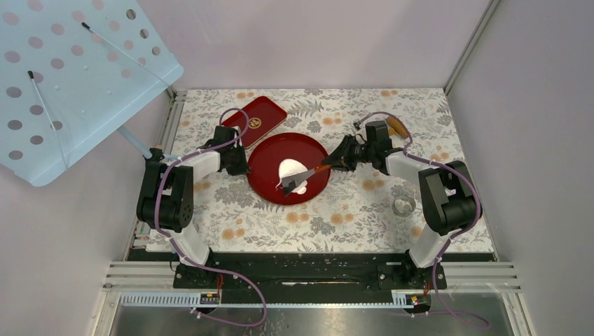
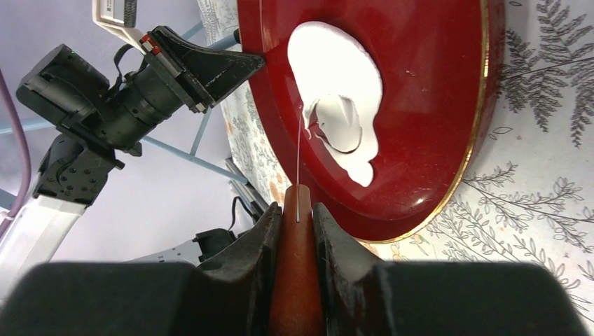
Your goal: Roll out the dumpling wrappers from the dough
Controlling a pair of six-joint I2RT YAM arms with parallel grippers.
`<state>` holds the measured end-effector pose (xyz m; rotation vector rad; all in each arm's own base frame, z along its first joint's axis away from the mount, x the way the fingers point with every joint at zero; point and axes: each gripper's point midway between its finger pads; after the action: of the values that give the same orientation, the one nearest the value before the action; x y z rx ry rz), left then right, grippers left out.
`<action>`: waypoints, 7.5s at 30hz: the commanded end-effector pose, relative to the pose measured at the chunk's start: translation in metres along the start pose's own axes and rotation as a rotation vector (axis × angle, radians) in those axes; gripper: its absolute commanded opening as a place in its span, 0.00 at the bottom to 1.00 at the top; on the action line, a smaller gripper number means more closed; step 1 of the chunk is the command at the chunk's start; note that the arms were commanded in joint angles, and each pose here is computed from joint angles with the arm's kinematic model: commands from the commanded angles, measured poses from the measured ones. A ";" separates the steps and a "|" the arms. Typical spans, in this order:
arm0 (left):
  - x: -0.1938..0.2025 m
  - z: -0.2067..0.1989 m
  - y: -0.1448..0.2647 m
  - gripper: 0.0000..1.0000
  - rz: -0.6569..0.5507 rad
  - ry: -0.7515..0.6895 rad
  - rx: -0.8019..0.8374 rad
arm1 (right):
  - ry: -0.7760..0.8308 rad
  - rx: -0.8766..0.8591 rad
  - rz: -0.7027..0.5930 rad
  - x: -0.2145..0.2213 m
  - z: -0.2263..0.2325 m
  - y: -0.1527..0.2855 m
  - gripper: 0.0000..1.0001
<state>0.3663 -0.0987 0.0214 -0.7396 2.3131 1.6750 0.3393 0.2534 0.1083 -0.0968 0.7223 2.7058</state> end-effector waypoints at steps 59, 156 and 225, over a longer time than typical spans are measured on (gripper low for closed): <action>-0.013 -0.007 0.000 0.00 -0.021 -0.014 -0.009 | 0.033 0.007 -0.279 -0.075 0.007 0.004 0.00; -0.012 -0.015 -0.003 0.00 -0.029 -0.103 -0.074 | 0.799 0.379 -0.213 -0.077 0.074 -0.021 0.00; -0.019 -0.003 -0.005 0.00 -0.093 -0.053 -0.193 | 1.253 0.201 -0.374 -0.015 0.098 0.074 0.00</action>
<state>0.3747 -0.1120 0.0217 -0.7426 2.1673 1.8329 0.2936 0.2216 0.1879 -1.6682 1.2966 2.1956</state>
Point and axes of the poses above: each gripper's point midway between its finger pads, its own y axis back along the fingers, its own z axis along the line the jaws close on, x = y × z, and after that the axes turned 3 degrees about y, right-handed
